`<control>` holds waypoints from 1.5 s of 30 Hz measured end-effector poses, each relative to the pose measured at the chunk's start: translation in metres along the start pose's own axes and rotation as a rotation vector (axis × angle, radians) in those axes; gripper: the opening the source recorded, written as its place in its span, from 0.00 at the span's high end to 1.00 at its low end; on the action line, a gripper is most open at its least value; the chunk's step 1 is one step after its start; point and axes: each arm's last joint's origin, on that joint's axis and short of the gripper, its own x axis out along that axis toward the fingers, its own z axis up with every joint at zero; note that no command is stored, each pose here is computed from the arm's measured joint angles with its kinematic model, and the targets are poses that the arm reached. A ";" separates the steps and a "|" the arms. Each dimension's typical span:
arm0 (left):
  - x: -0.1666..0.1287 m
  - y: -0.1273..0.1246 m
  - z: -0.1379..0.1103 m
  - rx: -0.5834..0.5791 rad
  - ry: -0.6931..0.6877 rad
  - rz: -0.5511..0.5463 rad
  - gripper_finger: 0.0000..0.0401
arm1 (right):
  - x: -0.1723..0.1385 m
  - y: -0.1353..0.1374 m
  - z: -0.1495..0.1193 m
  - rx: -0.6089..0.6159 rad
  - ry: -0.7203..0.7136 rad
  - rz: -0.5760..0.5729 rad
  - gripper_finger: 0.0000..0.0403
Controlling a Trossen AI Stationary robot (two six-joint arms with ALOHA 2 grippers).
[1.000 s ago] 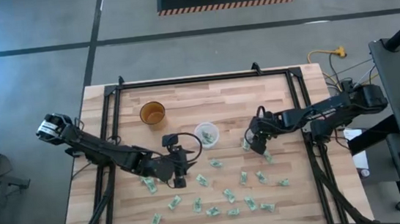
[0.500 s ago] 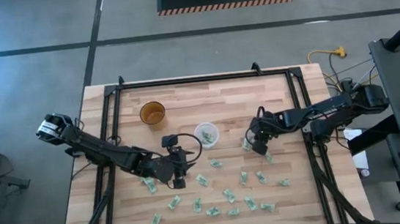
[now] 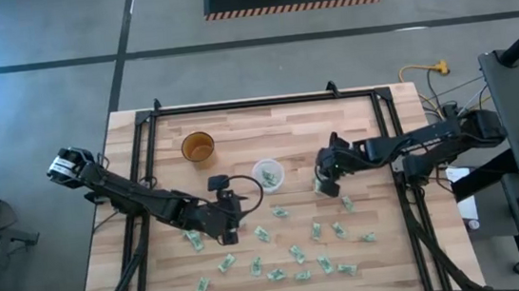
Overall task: Pick and place Stevia / Truvia into bins
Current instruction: Put the stevia packet into the transparent container
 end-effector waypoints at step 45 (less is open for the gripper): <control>0.000 0.004 -0.033 -0.068 0.240 0.048 0.63 | 0.049 0.050 0.086 -0.408 -0.477 0.128 0.76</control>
